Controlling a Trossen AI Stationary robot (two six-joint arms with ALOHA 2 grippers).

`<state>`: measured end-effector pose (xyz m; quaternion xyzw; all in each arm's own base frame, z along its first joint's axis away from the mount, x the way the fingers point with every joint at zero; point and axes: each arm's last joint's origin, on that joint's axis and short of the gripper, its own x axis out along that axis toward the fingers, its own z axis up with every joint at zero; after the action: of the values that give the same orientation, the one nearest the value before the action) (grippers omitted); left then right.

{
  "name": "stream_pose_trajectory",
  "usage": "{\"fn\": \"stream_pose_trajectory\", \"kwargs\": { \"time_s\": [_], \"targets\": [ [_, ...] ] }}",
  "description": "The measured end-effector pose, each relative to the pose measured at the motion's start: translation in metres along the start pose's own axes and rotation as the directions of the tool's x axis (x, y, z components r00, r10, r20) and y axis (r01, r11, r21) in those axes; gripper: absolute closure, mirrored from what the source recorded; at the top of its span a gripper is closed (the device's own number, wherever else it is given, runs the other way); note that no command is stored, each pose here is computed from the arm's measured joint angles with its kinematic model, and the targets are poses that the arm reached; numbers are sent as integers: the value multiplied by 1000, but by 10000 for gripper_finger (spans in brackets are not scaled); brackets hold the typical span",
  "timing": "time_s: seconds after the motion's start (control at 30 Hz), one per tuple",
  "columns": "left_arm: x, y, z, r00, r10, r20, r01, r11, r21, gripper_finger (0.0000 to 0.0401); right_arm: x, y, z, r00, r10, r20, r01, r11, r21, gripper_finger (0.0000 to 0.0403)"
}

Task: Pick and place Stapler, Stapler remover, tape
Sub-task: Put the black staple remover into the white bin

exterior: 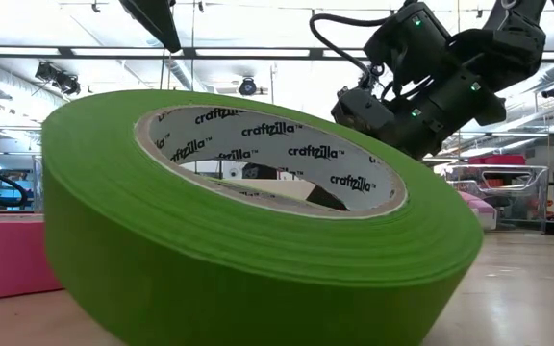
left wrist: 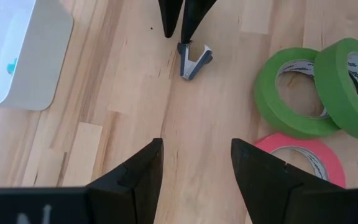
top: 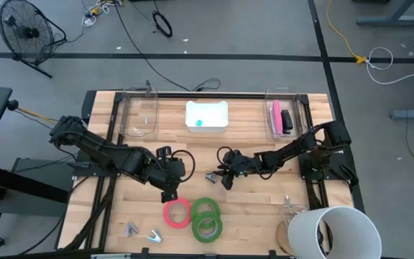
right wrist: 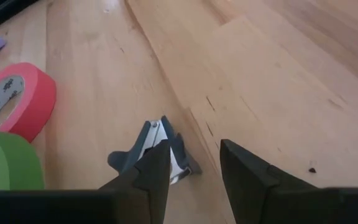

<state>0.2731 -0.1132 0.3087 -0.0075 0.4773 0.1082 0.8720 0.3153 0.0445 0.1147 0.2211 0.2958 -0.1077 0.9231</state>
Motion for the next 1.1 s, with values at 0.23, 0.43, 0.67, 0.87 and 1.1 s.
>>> {"fn": "stream_pose_trajectory", "kwargs": {
  "time_s": [0.23, 0.43, 0.67, 0.87, 1.1],
  "targets": [
    [0, 0, 0, 1000, 0, 0, 0, 1000, 0, 208, 0, 1, 1, 1000, 11, 12, -11, 1000, 2, 262],
    [0, 0, 0, 1000, 0, 1, 0, 1000, 0, 208, 0, 1, 1, 1000, 19, 11, -20, 1000, 6, 262],
    [0, 0, 0, 1000, 0, 1, 0, 1000, 0, 208, 0, 3, 1, 999, 31, 10, -31, 999, 7, 262],
    [0, 0, 0, 1000, 6, 5, -6, 1000, 0, 208, 0, 3, 0, 999, 33, 4, -33, 999, 1, 262],
    [0, 0, 1, 1000, 10, 8, -10, 1000, -1, 208, 14, 2, -5, 999, 24, -22, -25, 999, -21, 262]
  ]
}}
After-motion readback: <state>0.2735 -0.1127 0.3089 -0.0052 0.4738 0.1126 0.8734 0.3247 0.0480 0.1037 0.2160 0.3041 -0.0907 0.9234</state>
